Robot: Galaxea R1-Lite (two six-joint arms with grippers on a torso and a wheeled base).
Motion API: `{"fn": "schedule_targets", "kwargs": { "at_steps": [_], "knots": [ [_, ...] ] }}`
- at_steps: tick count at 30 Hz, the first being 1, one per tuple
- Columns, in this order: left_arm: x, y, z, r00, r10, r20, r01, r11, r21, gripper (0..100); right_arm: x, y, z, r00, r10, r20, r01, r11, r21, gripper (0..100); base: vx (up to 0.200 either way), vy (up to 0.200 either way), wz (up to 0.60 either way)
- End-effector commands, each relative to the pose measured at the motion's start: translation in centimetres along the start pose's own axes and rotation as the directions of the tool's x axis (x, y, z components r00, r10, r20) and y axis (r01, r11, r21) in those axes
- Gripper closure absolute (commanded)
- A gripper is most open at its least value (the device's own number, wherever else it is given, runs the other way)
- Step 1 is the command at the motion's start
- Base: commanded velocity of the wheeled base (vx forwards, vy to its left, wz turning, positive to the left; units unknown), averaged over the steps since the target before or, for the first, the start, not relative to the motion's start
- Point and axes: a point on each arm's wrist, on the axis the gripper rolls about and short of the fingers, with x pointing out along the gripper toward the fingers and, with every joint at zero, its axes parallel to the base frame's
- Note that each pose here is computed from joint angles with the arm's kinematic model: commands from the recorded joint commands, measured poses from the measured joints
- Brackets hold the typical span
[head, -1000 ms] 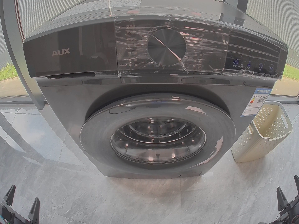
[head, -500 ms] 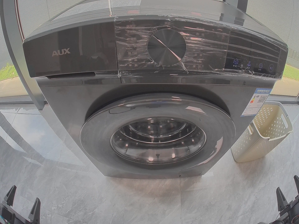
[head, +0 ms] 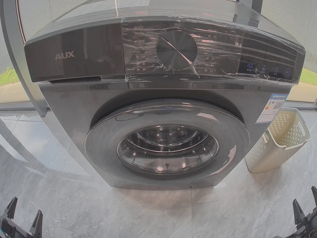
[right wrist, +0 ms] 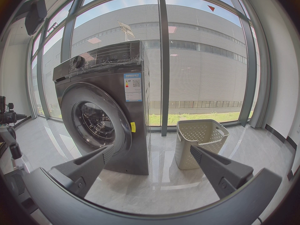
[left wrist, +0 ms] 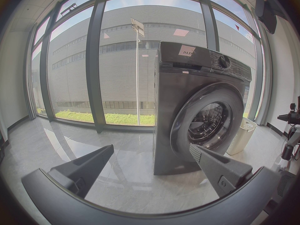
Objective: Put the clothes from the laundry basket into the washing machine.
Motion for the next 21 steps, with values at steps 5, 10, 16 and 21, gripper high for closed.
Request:
{"fn": "schedule_targets", "kwargs": {
  "at_steps": [5, 10, 16, 21],
  "knots": [
    [-0.01, 0.01, -0.43, 1.000, 0.001, 0.000, -0.001, 1.000, 0.001, 0, 0.03, 0.00, -0.53, 1.000, 0.000, -0.005, 0.000, 1.000, -0.001, 0, 0.000, 0.000, 0.00],
    [-0.02, 0.01, -0.44, 1.000, 0.001, 0.002, -0.001, 1.000, 0.002, 0, 0.03, 0.00, -0.53, 1.000, 0.000, -0.005, 0.000, 1.000, -0.001, 0, 0.000, 0.000, 0.00],
    [-0.02, 0.01, -0.44, 1.000, 0.001, 0.002, -0.001, 1.000, 0.005, 0, 0.03, 0.00, -0.53, 1.000, 0.000, -0.005, 0.000, 1.000, 0.000, 0, 0.000, 0.000, 0.00],
    [-0.02, 0.00, -0.44, 1.000, -0.001, 0.002, 0.001, 1.000, 0.013, 0, 0.03, 0.00, -0.53, 1.000, 0.000, -0.005, 0.000, 1.000, -0.001, 0, 0.000, 0.000, 0.00]
  ]
}}
